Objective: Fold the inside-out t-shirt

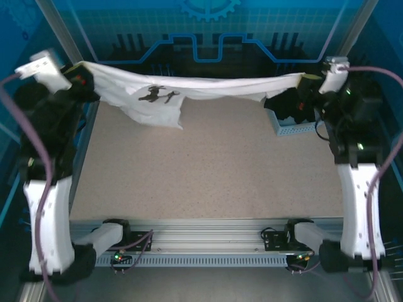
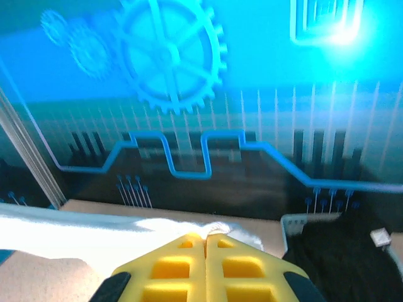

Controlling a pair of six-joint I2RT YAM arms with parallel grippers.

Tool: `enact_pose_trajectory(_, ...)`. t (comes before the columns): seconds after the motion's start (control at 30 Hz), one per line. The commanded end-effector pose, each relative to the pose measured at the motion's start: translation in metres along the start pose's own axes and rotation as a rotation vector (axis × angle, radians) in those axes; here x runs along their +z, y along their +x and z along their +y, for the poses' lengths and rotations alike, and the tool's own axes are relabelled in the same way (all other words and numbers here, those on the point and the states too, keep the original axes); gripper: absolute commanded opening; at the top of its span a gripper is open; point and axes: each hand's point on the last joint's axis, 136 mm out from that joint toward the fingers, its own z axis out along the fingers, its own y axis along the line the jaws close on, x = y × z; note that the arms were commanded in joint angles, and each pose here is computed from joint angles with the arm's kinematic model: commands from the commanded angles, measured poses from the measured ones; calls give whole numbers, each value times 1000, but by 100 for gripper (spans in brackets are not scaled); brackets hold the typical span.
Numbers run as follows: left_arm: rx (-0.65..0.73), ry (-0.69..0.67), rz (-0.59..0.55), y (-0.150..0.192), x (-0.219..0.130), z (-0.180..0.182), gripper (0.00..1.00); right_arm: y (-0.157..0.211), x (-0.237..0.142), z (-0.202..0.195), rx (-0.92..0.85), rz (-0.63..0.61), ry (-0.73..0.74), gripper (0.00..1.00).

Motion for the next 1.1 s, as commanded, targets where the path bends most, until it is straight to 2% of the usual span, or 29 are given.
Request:
enact_pose_trajectory(0.0,-40,102,-119,-33,-46,-19,0,-16,-47,11,-47,-80,22,0)
enact_pose_trajectory(0.13,-38,167,-219,-64,-92,-34,0,-36,-91,23,-71,-169,29,0)
enact_pose_trajectory(0.23,-18,175,-254,-78,-98,-38,0,-48,-107,25,-87,-214,50,0)
enact_pose_trajectory(0.37,18,135,-223,-73,-63,-34,0,-52,-97,17,-109,-215,83,0)
enact_pose_trajectory(0.5,50,77,-132,-44,7,-22,0,-40,-54,1,-126,-152,108,0)
enact_pose_trajectory(0.67,90,-2,13,30,112,8,0,2,33,-25,-110,-27,99,0)
enact_pose_trajectory(0.77,104,-60,115,92,174,34,0,40,95,-41,-88,62,96,0)
enact_pose_trajectory(0.83,108,-95,175,132,209,52,0,72,139,-50,-76,133,91,0)
enact_pose_trajectory(0.97,104,-158,344,241,289,95,2,152,241,-66,-35,294,83,0)
enact_pose_trajectory(1.03,93,-193,439,296,325,118,8,192,293,-75,0,377,89,0)
enact_pose_trajectory(1.07,86,-194,470,312,339,122,11,211,313,-79,17,421,97,1)
